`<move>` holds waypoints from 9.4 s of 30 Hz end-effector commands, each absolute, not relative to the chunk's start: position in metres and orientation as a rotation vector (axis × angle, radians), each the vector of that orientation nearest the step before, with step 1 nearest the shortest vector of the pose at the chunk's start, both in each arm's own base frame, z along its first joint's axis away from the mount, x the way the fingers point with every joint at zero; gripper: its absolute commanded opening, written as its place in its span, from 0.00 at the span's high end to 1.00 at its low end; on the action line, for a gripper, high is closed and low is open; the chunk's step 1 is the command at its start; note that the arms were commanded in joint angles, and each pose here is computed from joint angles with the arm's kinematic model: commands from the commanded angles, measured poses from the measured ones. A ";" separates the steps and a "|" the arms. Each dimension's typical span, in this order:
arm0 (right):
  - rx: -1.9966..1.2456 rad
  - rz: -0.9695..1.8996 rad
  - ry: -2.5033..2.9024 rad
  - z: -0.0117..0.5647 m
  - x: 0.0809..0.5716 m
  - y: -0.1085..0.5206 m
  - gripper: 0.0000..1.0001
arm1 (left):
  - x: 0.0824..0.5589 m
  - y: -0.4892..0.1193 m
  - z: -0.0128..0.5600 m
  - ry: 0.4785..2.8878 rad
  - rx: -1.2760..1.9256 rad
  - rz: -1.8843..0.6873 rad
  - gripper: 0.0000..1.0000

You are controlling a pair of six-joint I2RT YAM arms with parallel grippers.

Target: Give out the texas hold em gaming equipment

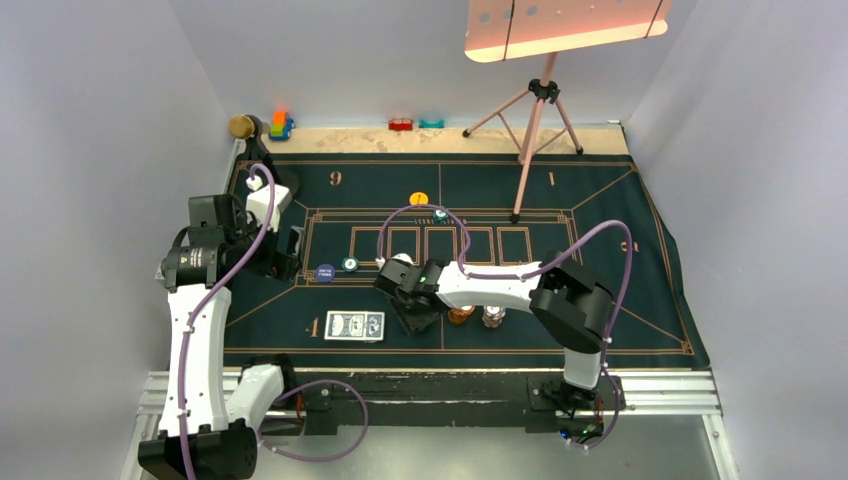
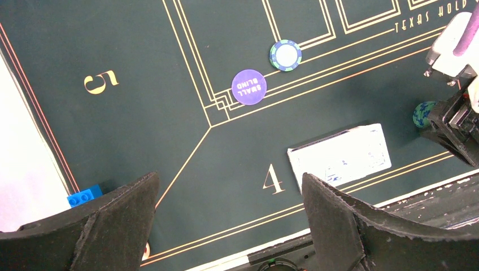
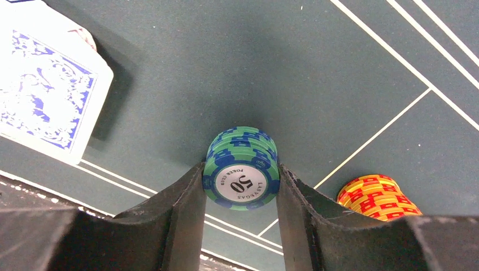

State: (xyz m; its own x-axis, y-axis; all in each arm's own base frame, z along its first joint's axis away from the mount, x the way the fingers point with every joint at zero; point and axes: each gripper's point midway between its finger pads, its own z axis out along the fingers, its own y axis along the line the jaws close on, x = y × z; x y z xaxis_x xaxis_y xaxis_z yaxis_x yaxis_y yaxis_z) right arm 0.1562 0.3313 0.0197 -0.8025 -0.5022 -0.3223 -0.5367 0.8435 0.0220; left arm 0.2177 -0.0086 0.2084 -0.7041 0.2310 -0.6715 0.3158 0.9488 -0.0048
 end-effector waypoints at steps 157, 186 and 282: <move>-0.674 0.169 2.611 0.073 0.188 0.253 0.14 | 0.224 -0.007 0.234 2.309 0.396 -0.126 0.00; -0.703 0.147 2.634 0.071 0.189 0.257 0.38 | 0.223 -0.004 0.231 2.311 0.401 -0.100 0.00; -0.825 0.454 2.475 0.051 0.277 0.498 0.80 | 0.252 -0.006 0.230 2.284 0.169 -0.179 0.00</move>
